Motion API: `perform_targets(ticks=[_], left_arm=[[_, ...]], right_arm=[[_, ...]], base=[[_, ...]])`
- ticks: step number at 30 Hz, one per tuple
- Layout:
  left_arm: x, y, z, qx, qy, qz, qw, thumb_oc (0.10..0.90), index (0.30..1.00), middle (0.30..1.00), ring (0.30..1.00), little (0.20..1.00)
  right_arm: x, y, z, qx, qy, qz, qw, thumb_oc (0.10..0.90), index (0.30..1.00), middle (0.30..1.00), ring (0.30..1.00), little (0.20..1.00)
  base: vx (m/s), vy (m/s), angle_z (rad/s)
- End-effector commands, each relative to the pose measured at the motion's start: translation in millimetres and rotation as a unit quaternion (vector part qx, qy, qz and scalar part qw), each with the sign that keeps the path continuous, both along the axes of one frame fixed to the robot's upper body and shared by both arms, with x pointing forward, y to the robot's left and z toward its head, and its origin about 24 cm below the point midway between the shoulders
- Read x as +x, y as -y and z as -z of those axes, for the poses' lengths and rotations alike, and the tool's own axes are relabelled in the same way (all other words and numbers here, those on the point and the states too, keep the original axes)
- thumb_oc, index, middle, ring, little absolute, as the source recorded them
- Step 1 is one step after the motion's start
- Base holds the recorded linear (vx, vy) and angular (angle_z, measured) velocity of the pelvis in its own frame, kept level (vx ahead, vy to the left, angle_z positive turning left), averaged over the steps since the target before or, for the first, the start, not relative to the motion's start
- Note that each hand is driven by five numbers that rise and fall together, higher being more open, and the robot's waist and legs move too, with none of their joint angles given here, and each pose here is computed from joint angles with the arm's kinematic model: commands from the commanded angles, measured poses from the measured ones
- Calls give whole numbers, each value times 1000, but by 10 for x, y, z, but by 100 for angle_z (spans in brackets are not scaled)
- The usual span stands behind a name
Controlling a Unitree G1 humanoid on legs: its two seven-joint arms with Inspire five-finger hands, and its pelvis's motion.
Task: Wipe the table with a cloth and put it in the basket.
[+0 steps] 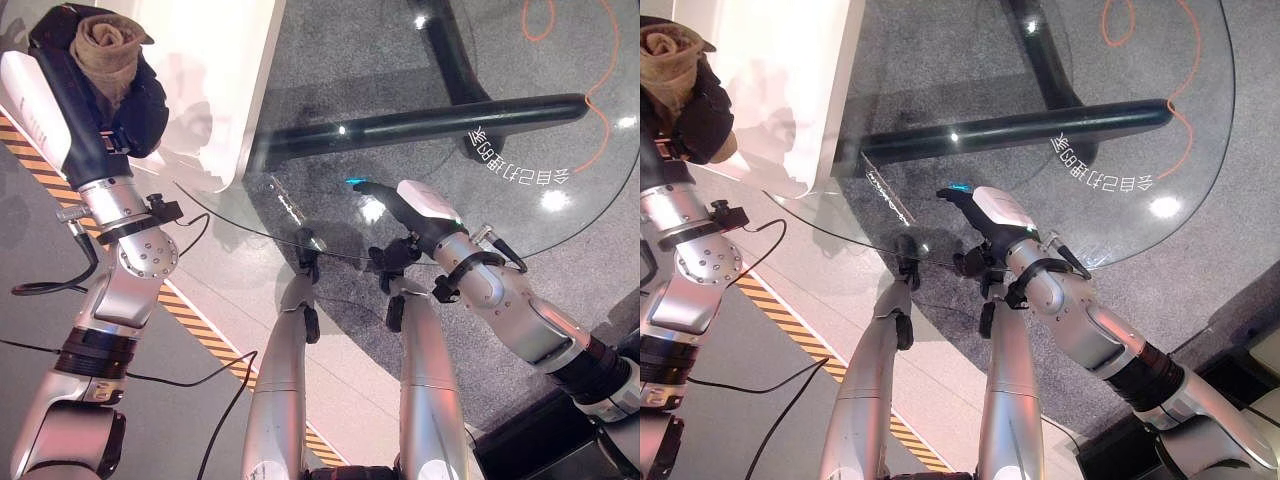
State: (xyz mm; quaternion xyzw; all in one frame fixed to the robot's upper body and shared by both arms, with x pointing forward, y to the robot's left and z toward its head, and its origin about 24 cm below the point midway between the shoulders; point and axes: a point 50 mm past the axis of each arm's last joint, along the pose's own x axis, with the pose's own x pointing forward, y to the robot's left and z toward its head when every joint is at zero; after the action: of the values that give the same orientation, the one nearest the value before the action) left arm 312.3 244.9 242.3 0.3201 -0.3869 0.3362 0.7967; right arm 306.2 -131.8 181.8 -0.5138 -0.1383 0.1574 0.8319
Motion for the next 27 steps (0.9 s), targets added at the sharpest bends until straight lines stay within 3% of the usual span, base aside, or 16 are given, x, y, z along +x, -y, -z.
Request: perform_targets(ticks=[1,20,27], left_arm=[[-226,-82,-596,32,167,-43,985,100,300,300,300,200],[50,-220,-671,-2,154,-91,984,100,300,300,300,200],[150,-197,-706,-36,144,-69,987,100,300,300,300,200]], right_arm=[[-26,-104,23,13,-19,-31,999,800,900,900,900,900],[42,-95,-87,8,-5,-41,999,800,900,900,900,900],[65,-103,-97,18,0,-37,999,800,900,900,900,900]], base=[[7,41,-3],[-5,35,-4],[0,0,0]])
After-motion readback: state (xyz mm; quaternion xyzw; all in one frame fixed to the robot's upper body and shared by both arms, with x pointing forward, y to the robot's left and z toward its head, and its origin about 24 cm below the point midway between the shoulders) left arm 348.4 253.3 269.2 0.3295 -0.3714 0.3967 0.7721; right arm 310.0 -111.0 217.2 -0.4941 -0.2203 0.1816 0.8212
